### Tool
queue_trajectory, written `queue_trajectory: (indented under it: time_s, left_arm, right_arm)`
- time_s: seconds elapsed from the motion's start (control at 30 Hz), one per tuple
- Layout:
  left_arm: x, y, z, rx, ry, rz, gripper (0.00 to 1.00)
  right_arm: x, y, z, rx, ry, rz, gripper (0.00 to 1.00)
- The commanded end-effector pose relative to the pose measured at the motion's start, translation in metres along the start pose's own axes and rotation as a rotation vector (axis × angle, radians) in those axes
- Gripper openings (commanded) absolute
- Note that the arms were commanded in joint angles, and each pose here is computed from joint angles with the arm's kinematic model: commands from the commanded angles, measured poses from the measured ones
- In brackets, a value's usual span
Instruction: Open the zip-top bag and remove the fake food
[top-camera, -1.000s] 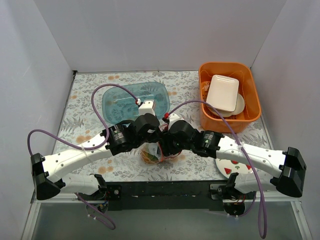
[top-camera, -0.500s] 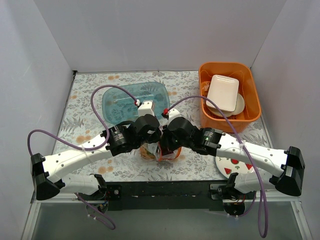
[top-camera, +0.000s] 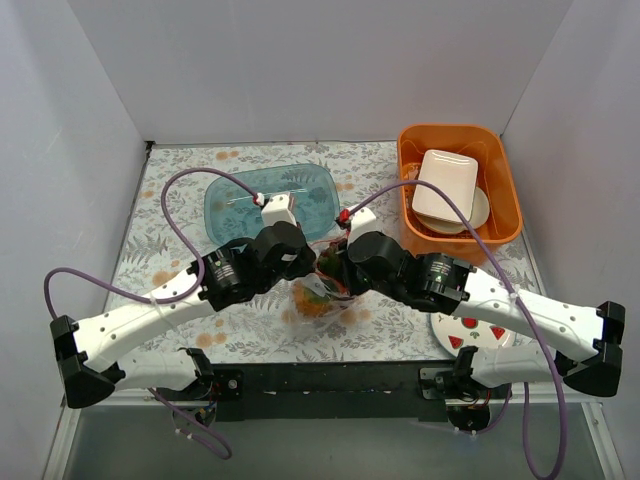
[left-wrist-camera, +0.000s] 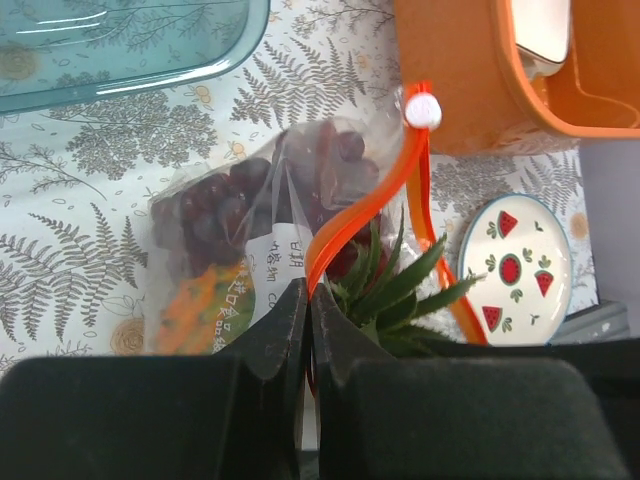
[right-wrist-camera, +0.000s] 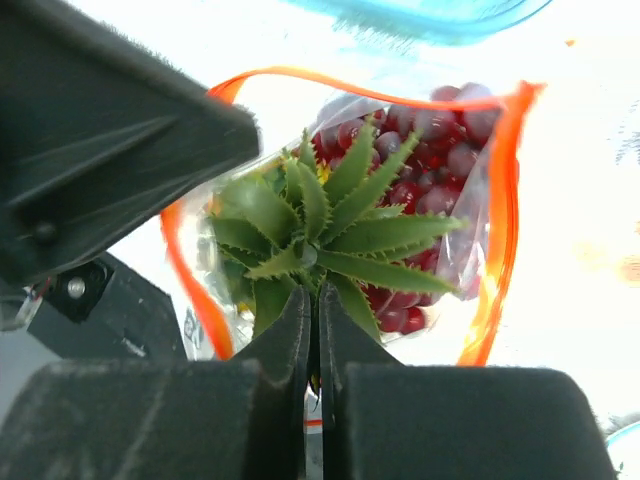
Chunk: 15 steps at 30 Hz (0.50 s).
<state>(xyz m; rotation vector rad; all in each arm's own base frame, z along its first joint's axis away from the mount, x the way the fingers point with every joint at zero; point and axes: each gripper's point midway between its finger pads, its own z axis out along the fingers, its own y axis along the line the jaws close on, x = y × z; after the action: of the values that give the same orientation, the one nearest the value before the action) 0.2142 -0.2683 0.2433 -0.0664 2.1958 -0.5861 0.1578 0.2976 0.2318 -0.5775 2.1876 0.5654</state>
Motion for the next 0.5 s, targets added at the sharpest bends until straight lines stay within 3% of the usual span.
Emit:
queue_trajectory:
  time_s: [0.0,0.23,0.47]
  left_arm:
    - [0.0,-0.004,-0.017,0.072,0.024,0.006,0.0]
    - [0.021,-0.026,-0.015,0.236,0.084,0.064,0.0]
    - [0.022,-0.029,-0.009,0.224,0.098,0.077,0.0]
  right_arm:
    - [-0.049,-0.008,-0.017,0.045,-0.167,0.031,0.01]
    - [-0.069,0.02,-0.002,-0.051,-0.145,0.002,0.01]
    - [-0.07,-0.019,-0.008,-0.008,-0.176,0.073,0.01]
